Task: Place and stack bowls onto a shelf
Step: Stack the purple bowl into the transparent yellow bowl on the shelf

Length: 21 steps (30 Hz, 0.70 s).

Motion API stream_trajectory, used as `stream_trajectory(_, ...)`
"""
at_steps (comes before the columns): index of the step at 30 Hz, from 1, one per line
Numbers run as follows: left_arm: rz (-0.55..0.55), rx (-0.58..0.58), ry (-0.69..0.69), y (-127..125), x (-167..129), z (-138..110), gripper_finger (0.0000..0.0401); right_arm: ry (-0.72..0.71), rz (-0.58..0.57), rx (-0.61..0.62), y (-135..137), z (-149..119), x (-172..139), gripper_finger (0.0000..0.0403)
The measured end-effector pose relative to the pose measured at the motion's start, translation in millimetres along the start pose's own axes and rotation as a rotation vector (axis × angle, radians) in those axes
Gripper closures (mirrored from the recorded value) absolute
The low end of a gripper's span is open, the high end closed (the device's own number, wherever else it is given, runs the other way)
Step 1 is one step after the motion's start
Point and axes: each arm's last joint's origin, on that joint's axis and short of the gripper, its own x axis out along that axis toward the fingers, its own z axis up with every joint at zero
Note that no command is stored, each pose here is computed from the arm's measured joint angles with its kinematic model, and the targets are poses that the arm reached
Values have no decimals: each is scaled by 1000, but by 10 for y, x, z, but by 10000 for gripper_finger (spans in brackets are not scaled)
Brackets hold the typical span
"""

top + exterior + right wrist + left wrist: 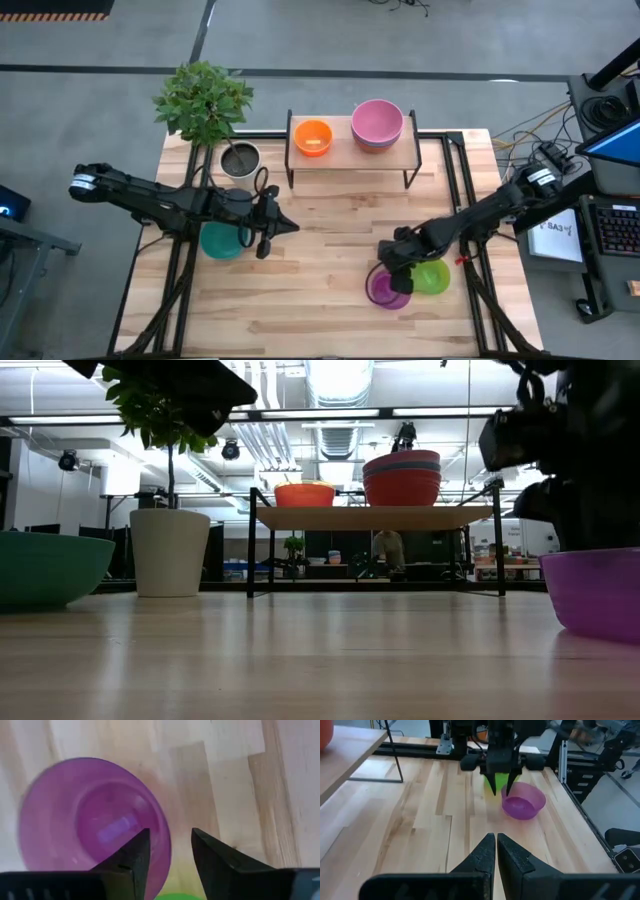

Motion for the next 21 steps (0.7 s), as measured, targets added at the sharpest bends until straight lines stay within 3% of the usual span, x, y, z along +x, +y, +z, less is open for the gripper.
stream_trajectory(9, -1, 0, -9, -1, 0, 9, 400, 4, -17, -22, 0, 18, 82, 385)
stream_trajectory(16, -4, -5, -36, -5, 0, 34, 400, -120, -89, -58, -8, 56, -26, 394)
stream_trajectory(21, 37, -7, -70, 4, -3, 63, 391, -324, -300, -124, 15, 201, -198, 394)
